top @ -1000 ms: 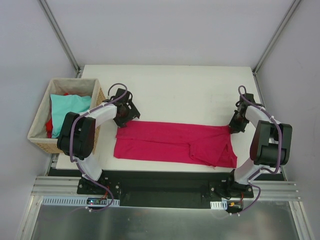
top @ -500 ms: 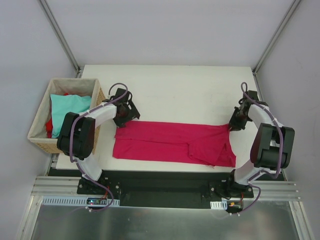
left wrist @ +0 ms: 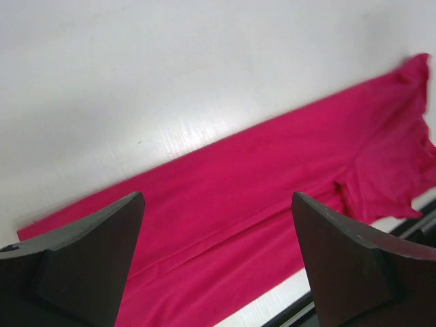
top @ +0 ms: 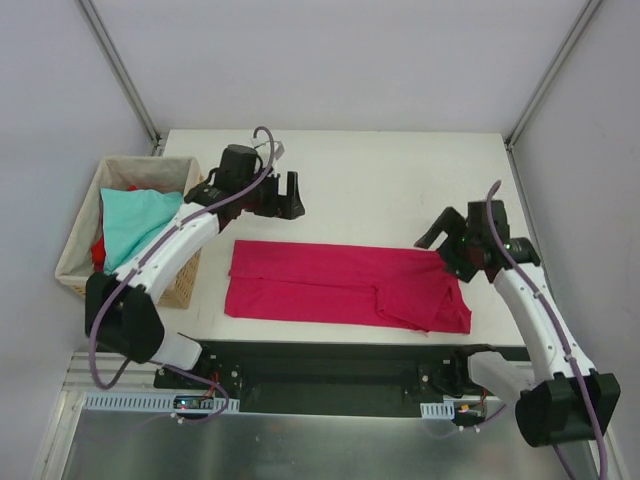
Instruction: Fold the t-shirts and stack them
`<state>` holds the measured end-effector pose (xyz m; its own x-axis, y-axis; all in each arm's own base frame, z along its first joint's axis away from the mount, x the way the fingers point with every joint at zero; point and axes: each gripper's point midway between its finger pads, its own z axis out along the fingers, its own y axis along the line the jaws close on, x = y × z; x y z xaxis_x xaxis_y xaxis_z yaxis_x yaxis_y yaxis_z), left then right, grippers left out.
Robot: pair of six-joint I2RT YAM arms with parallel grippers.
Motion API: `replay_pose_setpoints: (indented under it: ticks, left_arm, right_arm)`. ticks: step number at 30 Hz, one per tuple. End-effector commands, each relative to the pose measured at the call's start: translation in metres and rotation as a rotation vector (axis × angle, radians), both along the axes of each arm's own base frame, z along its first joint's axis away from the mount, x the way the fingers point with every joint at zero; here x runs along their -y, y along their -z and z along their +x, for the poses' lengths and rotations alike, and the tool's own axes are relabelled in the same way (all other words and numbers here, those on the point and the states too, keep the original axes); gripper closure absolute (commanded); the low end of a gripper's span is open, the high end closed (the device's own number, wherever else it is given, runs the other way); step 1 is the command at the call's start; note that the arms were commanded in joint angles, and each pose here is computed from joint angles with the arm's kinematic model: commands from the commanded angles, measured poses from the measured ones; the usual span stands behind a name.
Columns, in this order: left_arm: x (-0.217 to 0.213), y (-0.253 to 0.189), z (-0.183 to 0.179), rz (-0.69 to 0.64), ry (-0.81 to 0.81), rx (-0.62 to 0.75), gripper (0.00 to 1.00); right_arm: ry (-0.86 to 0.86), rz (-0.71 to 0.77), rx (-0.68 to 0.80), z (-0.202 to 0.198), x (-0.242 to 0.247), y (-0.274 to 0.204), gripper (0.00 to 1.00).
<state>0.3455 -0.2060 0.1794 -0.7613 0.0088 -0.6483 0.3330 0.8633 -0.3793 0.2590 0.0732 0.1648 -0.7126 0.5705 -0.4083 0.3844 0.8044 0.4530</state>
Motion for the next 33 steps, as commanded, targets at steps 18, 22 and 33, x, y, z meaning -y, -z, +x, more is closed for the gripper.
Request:
replay_pose_setpoints:
  ticks: [18,22,33]
  left_arm:
    - [-0.003,0.145,-0.065,0.189,-0.01,-0.294,0.12]
    - [-0.008,0.159,-0.073,0.183,-0.1,-0.348,0.12]
    - [0.01,0.155,-0.097,0.143,-0.229,-0.382,0.12]
  right_arm:
    - [0.33,-0.087,-0.373,0.005,-0.005,0.136,0.0]
    - [0.254,-0.145,-0.393,0.036,-0.008,0.138,0.0]
    - [0.045,-0.213,-0.329,0.155,-0.029,0.132,0.0]
